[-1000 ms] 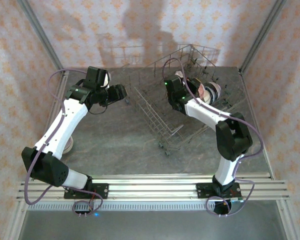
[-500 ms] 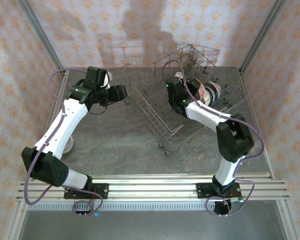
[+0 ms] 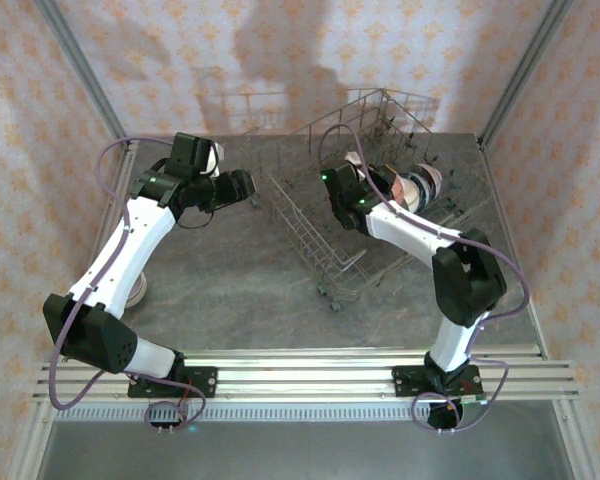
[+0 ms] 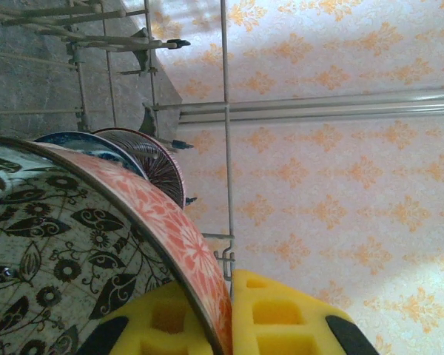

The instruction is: Load the bowls into the dish rack

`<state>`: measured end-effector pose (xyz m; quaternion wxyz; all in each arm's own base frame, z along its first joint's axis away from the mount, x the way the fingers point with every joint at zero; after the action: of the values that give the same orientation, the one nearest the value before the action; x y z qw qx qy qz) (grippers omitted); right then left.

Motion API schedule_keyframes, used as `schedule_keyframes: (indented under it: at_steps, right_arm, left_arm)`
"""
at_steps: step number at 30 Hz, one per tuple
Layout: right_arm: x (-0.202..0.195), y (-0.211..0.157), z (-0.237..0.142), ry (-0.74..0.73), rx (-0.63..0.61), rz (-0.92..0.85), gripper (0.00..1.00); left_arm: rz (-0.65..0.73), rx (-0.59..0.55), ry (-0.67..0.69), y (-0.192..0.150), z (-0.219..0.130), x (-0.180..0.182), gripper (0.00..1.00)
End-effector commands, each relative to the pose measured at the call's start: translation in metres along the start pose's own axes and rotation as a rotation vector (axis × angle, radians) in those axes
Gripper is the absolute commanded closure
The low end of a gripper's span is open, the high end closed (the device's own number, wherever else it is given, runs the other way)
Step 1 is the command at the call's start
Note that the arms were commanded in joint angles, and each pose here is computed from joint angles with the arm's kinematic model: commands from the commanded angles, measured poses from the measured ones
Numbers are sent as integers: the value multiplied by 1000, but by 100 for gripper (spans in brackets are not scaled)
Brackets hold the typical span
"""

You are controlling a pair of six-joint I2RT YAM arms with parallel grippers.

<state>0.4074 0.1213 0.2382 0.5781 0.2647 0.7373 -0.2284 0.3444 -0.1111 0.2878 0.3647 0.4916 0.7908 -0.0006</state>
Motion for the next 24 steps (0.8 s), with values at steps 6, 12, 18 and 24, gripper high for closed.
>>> schedule_keyframes:
  at_steps: [6, 12, 18, 24]
  right_arm:
    - [-23, -15, -11, -45, 25, 67, 100]
    - [-8, -17, -9, -49, 29, 29, 100]
    - [1, -13, -10, -58, 30, 18, 100]
    - [9, -11, -12, -63, 43, 4, 100]
  left_arm:
    - [0, -11, -23, 2, -3, -2, 33]
    - [-1, -11, -20, 1, -4, -1, 33]
    - [-1, -12, -20, 1, -4, -1, 33]
    - [-1, -9, -18, 0, -3, 0, 33]
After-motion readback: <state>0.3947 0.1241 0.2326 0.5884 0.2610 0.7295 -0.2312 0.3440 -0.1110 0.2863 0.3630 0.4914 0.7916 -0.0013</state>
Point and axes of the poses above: each hand's point on the last joint's axis, 136 mm out from that joint toward the fingers, its own z axis out along the fingers, its own x axis along the line the jaws close on, y = z × x, the point moved 4 cm from there along -z, back along the fingers, and after that the axes turned 10 degrees about -z, right-handed, at the moved point
